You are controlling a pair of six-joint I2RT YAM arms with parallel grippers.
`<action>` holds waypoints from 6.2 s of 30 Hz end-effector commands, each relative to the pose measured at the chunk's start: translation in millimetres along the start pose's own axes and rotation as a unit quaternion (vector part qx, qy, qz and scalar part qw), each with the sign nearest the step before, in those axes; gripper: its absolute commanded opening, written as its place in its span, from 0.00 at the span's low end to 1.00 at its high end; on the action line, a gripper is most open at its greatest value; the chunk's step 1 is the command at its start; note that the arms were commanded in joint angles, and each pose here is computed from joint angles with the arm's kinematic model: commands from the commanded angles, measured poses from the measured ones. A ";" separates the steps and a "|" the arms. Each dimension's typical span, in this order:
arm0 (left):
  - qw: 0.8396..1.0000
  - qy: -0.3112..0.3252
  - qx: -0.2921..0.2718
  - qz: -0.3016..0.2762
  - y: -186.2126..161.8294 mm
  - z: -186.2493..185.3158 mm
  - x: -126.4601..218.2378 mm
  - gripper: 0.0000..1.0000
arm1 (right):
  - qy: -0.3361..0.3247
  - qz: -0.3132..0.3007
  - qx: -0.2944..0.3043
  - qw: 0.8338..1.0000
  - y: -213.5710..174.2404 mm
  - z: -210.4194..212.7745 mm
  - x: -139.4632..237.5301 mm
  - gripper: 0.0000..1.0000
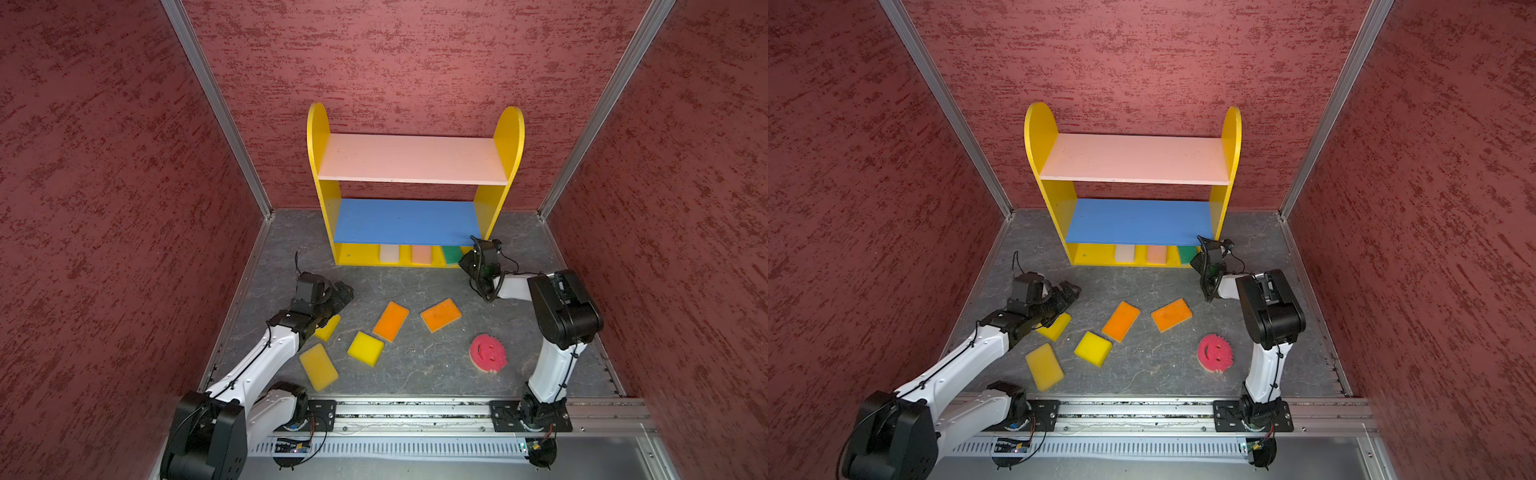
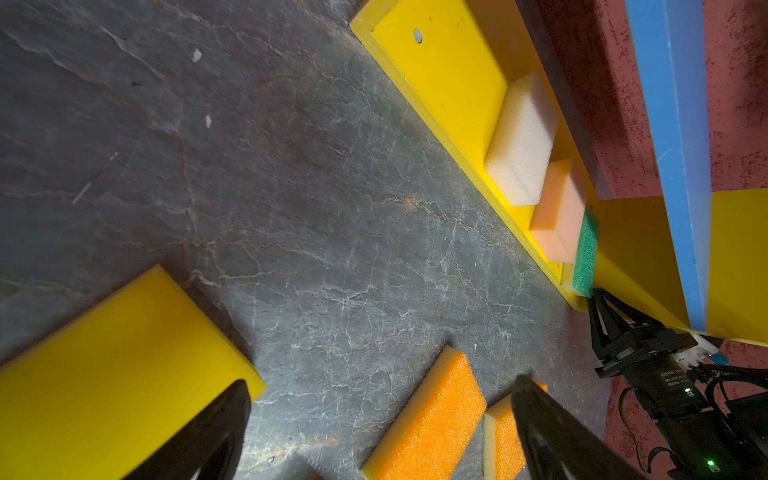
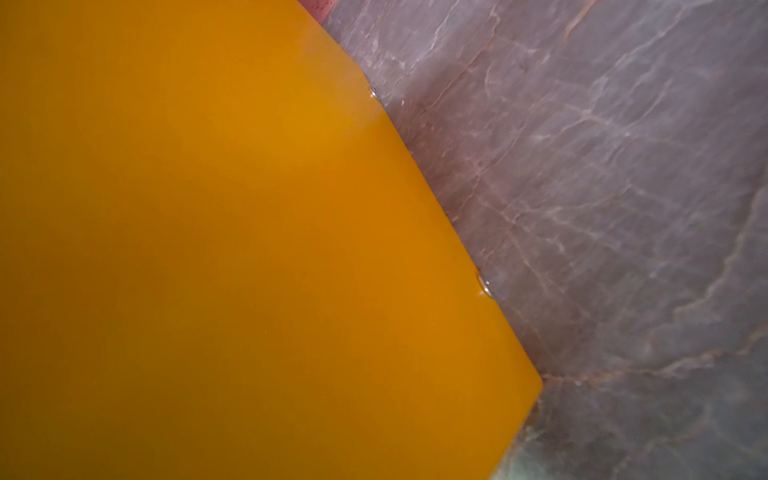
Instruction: Place and organize the cleaning sponges onto the shelf
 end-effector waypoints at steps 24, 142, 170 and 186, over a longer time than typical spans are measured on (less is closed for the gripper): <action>1.000 -0.004 0.001 -0.003 -1.2 0.8 -1.9 0.98 | 0.033 0.029 0.011 0.999 -2.3 17.1 -10.8 0.31; 1.000 -0.006 0.005 0.001 -1.9 -1.4 -5.1 0.98 | 0.064 -0.008 -0.066 0.996 2.5 10.2 -6.4 0.00; 1.000 -0.002 0.001 0.002 -2.8 -4.1 -5.1 0.98 | 0.043 -0.026 -0.096 0.994 -1.5 -9.0 -3.5 0.00; 1.000 -0.005 0.002 0.001 -1.8 -5.6 -5.2 0.97 | 0.045 -0.020 -0.100 0.994 -3.8 -11.2 -4.5 0.05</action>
Point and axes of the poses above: each gripper's point midway between its finger pads, its own x axis back along the fingers, its own z axis along the line the jaws close on, y = z × x, the point moved 10 cm from there along x, back along the fingers, and after that the axes turned 13 degrees about -x, right-handed, at the moved point
